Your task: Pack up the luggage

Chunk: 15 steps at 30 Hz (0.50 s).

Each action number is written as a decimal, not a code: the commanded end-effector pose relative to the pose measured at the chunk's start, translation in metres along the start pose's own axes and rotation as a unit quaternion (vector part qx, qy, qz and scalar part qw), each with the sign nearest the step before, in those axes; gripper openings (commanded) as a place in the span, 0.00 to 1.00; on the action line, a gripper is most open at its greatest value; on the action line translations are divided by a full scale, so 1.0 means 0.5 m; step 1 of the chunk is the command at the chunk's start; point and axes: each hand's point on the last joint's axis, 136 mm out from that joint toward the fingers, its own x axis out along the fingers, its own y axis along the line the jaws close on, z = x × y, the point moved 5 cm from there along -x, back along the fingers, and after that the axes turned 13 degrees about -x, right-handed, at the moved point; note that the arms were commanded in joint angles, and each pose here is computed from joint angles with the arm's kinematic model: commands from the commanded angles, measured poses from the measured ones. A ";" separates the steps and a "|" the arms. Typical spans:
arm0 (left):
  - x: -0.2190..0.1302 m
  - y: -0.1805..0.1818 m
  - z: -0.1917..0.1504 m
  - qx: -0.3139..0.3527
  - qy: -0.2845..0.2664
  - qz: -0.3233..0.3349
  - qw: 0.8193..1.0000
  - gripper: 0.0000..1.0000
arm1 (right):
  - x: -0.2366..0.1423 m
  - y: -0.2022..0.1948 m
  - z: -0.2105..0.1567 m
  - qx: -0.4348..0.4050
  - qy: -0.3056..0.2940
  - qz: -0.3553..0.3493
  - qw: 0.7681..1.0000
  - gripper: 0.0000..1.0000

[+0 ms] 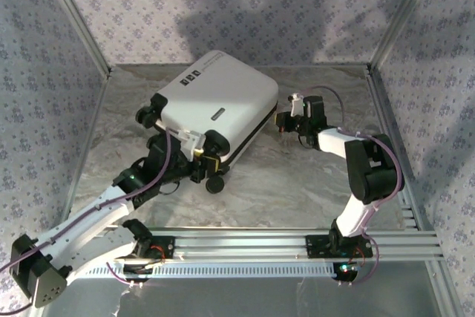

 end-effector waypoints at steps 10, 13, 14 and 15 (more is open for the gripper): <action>-0.007 0.111 0.076 -0.104 -0.099 0.074 0.987 0.26 | -0.035 0.025 -0.079 0.019 0.040 -0.010 0.999 0.00; -0.011 0.126 0.082 -0.117 -0.105 0.074 0.985 0.24 | -0.046 0.037 -0.083 0.017 0.039 -0.007 0.999 0.00; -0.011 0.127 0.084 -0.120 -0.105 0.070 0.985 0.20 | -0.051 0.041 -0.084 0.015 0.039 -0.006 0.999 0.00; -0.010 0.129 0.085 -0.122 -0.104 0.069 0.985 0.18 | -0.054 0.044 -0.084 0.013 0.039 -0.006 0.999 0.00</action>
